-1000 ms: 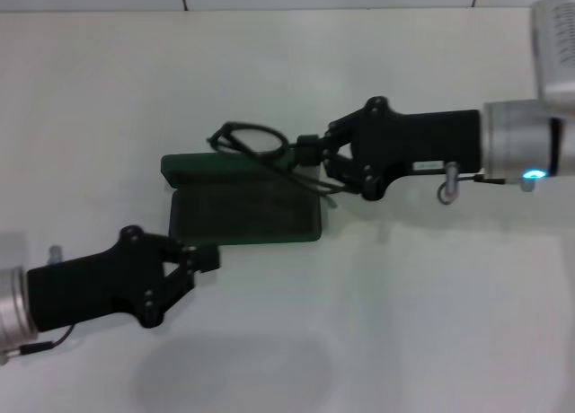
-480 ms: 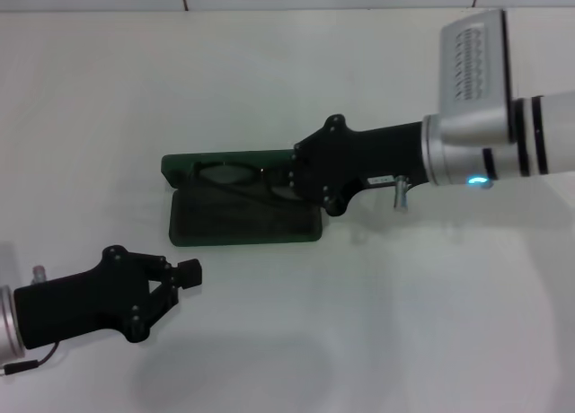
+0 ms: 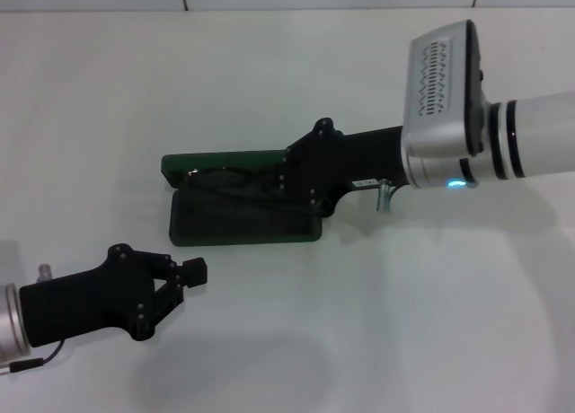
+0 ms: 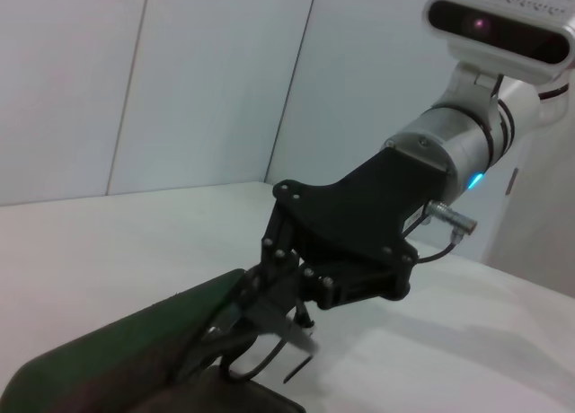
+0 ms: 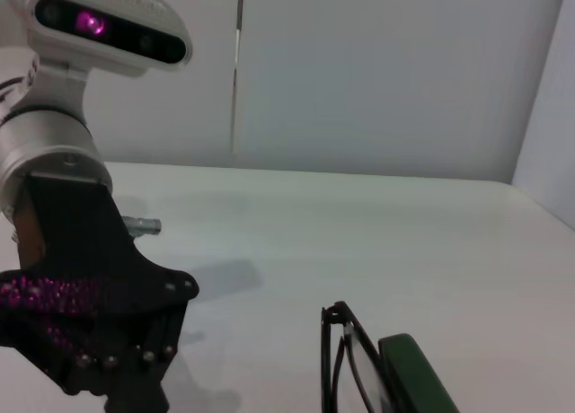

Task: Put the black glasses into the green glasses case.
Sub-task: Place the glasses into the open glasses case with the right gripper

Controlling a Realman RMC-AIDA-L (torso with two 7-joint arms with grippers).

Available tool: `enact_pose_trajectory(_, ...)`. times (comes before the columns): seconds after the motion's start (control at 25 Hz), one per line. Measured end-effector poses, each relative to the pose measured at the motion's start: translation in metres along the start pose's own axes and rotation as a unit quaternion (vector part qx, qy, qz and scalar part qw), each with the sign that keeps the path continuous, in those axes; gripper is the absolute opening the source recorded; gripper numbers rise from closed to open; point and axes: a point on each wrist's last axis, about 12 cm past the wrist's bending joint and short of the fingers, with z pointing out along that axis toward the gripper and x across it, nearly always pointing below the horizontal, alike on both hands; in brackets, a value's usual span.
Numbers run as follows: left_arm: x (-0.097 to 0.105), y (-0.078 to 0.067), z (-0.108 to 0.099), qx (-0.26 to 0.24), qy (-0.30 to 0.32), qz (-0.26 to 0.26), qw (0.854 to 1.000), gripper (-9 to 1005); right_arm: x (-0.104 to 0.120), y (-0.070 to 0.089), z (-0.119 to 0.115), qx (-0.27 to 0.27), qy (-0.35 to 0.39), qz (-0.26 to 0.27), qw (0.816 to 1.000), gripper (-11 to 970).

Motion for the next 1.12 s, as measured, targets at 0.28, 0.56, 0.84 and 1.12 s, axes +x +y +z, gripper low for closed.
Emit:
enact_pose_trajectory(0.28,-0.0004,-0.0002,0.0009,0.001,-0.001,0.001,1.000,0,-0.0023,0.0014,0.0053,-0.003,0.006,-0.008,1.000,87)
enact_pose_trajectory(0.56,-0.0006,-0.0003,0.0010,0.001,-0.001,0.001,1.000,-1,-0.0021,-0.0001,0.0056,0.006,0.006,-0.002,1.000,90)
enact_pose_trajectory(0.84,-0.0008,-0.0006,0.0020,0.003,-0.002,0.001,1.000,-1,-0.0025,0.0004,0.0064,0.005,0.007,-0.004,1.000,94)
enact_pose_trajectory(1.12,0.0000,-0.0016,0.0023,0.007,0.000,0.000,1.000,0,-0.0050,0.0019,0.0094,-0.001,0.006,-0.006,1.000,97)
